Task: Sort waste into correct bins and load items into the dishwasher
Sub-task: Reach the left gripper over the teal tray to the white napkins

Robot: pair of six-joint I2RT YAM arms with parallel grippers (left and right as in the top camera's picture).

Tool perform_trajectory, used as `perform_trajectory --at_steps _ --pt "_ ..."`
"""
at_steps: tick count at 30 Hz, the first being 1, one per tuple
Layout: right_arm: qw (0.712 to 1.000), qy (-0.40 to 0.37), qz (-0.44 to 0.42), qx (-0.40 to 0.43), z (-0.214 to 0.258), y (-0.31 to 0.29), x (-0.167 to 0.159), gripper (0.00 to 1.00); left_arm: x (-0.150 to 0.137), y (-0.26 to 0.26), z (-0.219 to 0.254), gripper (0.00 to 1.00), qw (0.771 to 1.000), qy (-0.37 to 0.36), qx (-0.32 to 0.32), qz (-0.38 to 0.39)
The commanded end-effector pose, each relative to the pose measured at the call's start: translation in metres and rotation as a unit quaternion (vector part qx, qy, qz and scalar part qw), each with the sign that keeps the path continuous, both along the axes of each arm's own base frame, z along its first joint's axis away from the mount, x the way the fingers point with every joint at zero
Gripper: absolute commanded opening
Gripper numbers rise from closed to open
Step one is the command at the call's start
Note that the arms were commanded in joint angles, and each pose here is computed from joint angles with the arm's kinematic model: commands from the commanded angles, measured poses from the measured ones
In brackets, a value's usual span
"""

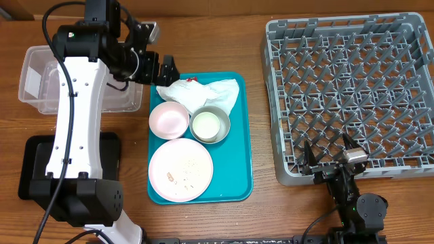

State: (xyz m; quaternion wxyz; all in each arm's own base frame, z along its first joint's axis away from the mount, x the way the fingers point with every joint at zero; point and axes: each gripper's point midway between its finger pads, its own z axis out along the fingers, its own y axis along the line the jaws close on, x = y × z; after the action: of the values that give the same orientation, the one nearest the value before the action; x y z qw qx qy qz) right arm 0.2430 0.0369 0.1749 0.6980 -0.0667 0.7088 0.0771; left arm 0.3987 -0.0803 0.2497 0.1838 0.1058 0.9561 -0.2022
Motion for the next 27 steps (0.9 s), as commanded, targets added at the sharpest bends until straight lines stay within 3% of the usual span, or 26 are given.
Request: perform_trajectory --at_steps 1,4,7,9,16,23,27 --pt "1.0 -0.003 -0.002 -0.002 -0.002 -0.001 0.0 1.0 0.008 -0.017 0.004 1.0 1.0 0.001 -0.03 0.0" --pt "1.0 -0.003 -0.002 -0.002 -0.002 -0.001 0.0 1.0 0.014 0.001 -0.019 1.0 0.995 0.031 0.057 0.08" --pt "1.0 -0.003 -0.002 -0.002 -0.002 -0.001 0.0 1.0 0.02 0.027 -0.036 1.0 0.968 0.042 0.157 0.189" --pt "1.0 -0.003 -0.002 -0.002 -0.002 -0.001 0.0 1.0 0.025 0.03 -0.039 1.0 0.957 0.034 0.183 0.222" --pt "1.0 -0.003 -0.002 -0.002 -0.002 -0.001 0.0 1.0 0.046 0.008 -0.055 1.0 0.964 0.025 0.157 0.212" --pt "1.0 -0.003 -0.002 -0.002 -0.002 -0.001 0.0 1.0 0.056 0.014 -0.099 1.0 0.949 0.069 0.176 0.251" --pt "1.0 -0.003 -0.002 -0.002 -0.002 -0.001 0.0 1.0 0.059 0.019 -0.136 0.77 0.938 0.103 0.204 0.26"
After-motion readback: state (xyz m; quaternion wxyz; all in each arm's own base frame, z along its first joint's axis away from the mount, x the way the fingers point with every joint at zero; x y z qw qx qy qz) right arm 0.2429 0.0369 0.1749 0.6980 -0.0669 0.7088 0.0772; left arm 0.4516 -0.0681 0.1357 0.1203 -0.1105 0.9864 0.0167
